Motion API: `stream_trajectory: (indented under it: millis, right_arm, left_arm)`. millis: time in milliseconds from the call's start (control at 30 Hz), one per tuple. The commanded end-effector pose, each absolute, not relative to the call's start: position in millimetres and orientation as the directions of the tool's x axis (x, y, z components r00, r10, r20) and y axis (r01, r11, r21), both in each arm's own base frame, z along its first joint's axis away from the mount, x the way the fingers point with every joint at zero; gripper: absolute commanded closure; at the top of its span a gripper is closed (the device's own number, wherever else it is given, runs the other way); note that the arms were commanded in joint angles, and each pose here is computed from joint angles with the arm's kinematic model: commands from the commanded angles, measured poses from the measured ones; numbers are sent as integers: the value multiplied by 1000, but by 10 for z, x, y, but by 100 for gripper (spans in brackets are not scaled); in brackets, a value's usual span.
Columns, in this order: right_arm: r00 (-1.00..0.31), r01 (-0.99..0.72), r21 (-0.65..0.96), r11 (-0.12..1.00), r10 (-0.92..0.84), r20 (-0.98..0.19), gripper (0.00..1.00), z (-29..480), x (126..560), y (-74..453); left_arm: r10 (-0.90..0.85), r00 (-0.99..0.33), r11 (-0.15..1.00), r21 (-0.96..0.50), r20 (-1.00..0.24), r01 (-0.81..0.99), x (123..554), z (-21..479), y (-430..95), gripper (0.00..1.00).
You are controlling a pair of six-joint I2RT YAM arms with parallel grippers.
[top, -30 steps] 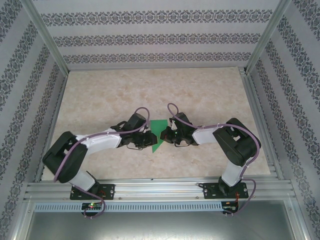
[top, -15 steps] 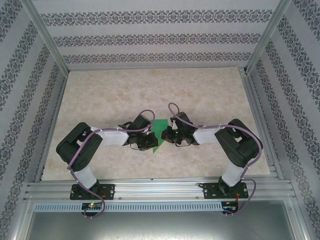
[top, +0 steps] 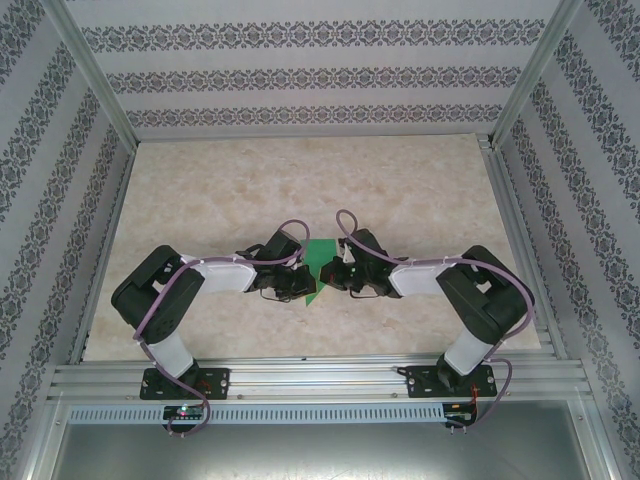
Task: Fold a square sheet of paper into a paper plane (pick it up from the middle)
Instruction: Third fold the triangle at the center of the table.
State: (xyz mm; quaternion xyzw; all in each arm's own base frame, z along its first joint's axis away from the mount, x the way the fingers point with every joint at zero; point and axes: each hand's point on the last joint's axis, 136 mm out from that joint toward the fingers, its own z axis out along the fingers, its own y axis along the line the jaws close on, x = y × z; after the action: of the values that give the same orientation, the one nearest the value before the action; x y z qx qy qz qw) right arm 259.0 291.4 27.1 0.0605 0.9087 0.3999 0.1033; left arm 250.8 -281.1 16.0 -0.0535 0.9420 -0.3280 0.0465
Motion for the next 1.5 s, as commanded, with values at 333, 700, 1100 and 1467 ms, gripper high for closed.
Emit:
stream_trajectory:
  millis: [333,700,1100,1467]
  right_arm:
    - [-945,135,687,714,301,-126,95,-77,2806,2452]
    - [-912,187,679,710,382,-148,93,-81,3120,2150]
    - [-908,111,693,712,356,-221,81,328,3074,2101]
    - [-928,77,732,677,316,-195,57,416,2942,2299]
  left_arm:
    - [-149,-988,891,-438,-38,-118,2317,-209,-2380,89]
    - [-124,-992,902,-420,-36,-98,2250,-233,-2322,89]
    - [-32,-991,848,-528,-129,42,2377,234,-2563,84]
    - [-62,-965,876,-478,-255,70,2716,491,-2460,80]
